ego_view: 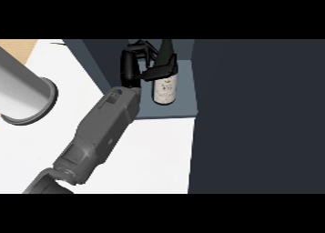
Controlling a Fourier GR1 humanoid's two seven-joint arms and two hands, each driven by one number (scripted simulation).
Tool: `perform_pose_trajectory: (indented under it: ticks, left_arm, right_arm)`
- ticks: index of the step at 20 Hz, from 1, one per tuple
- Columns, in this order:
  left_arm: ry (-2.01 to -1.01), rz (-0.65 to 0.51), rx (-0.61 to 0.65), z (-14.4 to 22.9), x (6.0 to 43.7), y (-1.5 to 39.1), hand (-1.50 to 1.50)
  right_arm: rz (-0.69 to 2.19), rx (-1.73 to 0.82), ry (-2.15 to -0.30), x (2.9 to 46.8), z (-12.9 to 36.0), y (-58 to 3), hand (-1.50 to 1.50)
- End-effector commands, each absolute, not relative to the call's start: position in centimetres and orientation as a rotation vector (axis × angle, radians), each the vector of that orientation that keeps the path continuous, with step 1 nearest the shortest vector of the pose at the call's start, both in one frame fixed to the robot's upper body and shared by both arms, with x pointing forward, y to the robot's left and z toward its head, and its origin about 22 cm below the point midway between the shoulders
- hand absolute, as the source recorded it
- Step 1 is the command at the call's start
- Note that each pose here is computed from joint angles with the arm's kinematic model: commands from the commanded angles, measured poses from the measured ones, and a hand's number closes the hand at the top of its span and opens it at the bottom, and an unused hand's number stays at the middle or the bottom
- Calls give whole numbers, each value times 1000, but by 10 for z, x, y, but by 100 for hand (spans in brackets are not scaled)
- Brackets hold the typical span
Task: Pick up the wine, place it into the cabinet and close the cabinet
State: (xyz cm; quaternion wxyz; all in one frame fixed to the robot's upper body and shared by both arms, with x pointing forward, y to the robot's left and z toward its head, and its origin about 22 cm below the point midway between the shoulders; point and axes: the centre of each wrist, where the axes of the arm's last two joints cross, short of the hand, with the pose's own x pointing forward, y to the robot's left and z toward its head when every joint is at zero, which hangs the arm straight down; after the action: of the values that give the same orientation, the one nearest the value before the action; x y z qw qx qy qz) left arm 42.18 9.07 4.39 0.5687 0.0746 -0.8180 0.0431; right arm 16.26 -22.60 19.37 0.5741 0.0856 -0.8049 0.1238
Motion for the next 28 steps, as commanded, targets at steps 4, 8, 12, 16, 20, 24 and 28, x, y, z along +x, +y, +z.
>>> perform_pose_trajectory:
  ticks: [4,8,12,16,20,24,28]
  left_arm:
    - [-1889,147,170,42,429,94,150]
    - [-1822,273,117,46,432,96,150]
    - [-1825,305,78,45,434,98,150]
    - [-1835,292,111,20,425,110,150]
    - [-1835,292,127,37,434,108,150]
    - [-1829,260,160,28,429,104,150]
    - [-1799,228,197,21,428,115,-150]
  right_arm:
    - [296,292,-1925,146,203,-215,-150]
    - [276,302,-1939,137,207,-218,-150]
    - [301,295,-1929,155,202,-220,-150]
    - [304,312,-1922,142,202,-224,-150]
    - [311,297,-1924,150,202,-215,-150]
    - [332,324,-1927,154,208,-220,-150]
    - [296,299,-1936,151,208,-221,-150]
